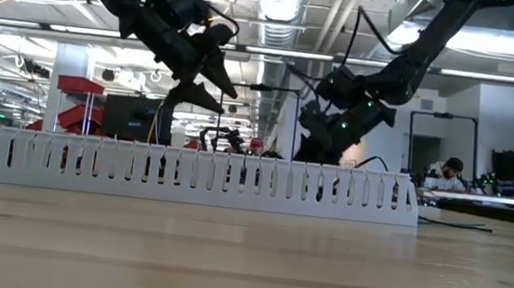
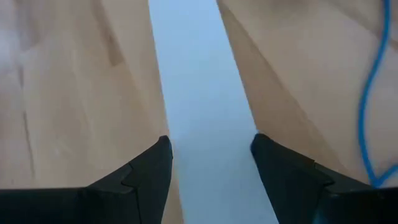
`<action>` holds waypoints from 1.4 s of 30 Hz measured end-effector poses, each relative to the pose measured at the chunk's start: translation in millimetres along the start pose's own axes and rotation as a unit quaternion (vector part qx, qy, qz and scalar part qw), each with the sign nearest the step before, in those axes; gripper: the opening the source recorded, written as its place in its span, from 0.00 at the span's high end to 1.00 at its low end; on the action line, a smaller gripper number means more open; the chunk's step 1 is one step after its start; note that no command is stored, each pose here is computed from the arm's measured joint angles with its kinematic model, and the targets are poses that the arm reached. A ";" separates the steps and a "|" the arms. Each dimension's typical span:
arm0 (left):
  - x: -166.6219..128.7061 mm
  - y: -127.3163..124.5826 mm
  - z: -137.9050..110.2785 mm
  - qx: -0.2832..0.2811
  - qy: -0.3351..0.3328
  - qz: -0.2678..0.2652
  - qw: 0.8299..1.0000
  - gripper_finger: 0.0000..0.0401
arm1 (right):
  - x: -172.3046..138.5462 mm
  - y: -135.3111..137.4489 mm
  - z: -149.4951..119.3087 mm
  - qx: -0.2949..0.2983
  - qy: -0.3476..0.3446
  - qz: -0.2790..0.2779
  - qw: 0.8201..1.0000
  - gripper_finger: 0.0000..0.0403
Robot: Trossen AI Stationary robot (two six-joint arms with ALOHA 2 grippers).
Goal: Ziptie cables
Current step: Close the white cable duct
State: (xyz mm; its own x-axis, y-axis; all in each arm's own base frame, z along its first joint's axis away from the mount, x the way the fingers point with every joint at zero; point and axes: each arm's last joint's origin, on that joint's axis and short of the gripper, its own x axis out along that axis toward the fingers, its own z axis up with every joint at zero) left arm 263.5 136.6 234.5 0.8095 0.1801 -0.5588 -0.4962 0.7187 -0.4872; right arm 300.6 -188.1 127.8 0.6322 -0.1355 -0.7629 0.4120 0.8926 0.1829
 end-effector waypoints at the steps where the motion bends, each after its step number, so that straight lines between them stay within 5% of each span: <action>1: 0.4 0.0 -0.1 0.000 0.000 0.000 1.000 0.48 | -1.3 1.0 1.6 0.005 0.014 -0.002 1.000 0.43; 6: 0.1 -1.2 1.6 0.016 -0.008 -0.005 1.000 0.48 | -6.8 4.9 0.1 0.005 0.087 0.001 0.996 0.38; 24: 0.2 -0.8 1.3 0.050 -0.009 0.000 0.999 0.48 | 25.8 49.1 -20.1 -0.013 0.108 -0.139 0.984 0.37; 31: 0.2 -0.1 0.6 0.053 -0.005 0.004 0.999 0.48 | 29.7 51.9 -27.8 0.015 0.123 -0.127 0.984 0.56; 38: 0.3 -0.5 0.1 0.053 -0.004 0.004 0.999 0.48 | 22.4 62.3 -25.8 0.014 0.113 -0.117 0.987 0.96; 42: 0.3 0.3 -1.4 0.053 0.003 0.007 0.999 0.48 | 4.7 68.1 -23.9 0.000 0.122 -0.099 0.988 0.90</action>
State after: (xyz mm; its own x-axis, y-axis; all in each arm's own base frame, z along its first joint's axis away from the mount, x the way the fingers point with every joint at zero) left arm 263.2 135.9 233.3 0.8003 0.1864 -0.5698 -0.4709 0.7837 -0.4051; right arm 316.0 -117.7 121.9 0.3626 -0.1997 -0.9103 0.5109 0.8595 0.0149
